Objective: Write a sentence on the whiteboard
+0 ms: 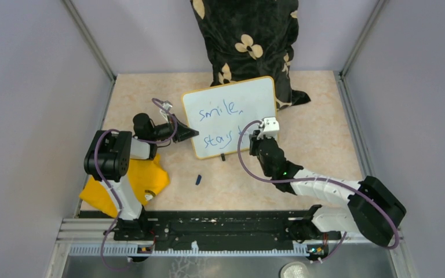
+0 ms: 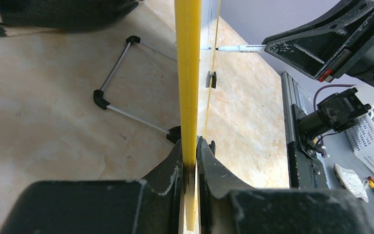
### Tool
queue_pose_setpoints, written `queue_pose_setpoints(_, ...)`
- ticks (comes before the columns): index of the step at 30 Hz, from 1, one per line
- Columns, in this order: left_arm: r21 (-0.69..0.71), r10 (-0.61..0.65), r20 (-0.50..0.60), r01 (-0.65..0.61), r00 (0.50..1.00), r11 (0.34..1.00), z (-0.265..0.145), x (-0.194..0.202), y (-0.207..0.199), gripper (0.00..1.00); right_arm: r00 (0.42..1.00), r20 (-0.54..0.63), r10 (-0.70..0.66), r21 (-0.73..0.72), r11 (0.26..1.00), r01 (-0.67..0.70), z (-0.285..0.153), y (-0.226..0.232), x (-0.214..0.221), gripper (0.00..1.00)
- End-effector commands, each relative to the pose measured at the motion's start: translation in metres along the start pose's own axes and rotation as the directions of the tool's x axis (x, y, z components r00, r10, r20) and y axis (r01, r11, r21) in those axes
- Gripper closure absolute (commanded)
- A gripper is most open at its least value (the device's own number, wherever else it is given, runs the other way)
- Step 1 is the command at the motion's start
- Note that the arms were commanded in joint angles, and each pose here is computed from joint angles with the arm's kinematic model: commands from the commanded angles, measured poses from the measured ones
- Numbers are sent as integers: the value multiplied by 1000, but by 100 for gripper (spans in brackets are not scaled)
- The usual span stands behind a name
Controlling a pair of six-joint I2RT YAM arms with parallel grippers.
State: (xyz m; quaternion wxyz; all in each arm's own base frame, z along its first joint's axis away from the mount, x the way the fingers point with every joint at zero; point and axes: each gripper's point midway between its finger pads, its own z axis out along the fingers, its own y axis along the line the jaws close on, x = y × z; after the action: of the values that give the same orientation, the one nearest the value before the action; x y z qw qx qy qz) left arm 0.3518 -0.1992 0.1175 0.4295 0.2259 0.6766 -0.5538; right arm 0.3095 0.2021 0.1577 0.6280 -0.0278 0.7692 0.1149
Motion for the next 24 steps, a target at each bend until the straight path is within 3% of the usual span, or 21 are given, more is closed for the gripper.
queue_pose_setpoints(1, -55, -36, -29, 34, 999, 998, 3, 21, 16, 100, 997, 63, 47, -23, 999, -46, 9, 10, -26, 100)
queue_pose_setpoints(24, -57, -38, -29, 36, 999, 998, 4, 22, 17, 100, 999, -35, 30, -10, 999, -30, 0, -1, 9, 100)
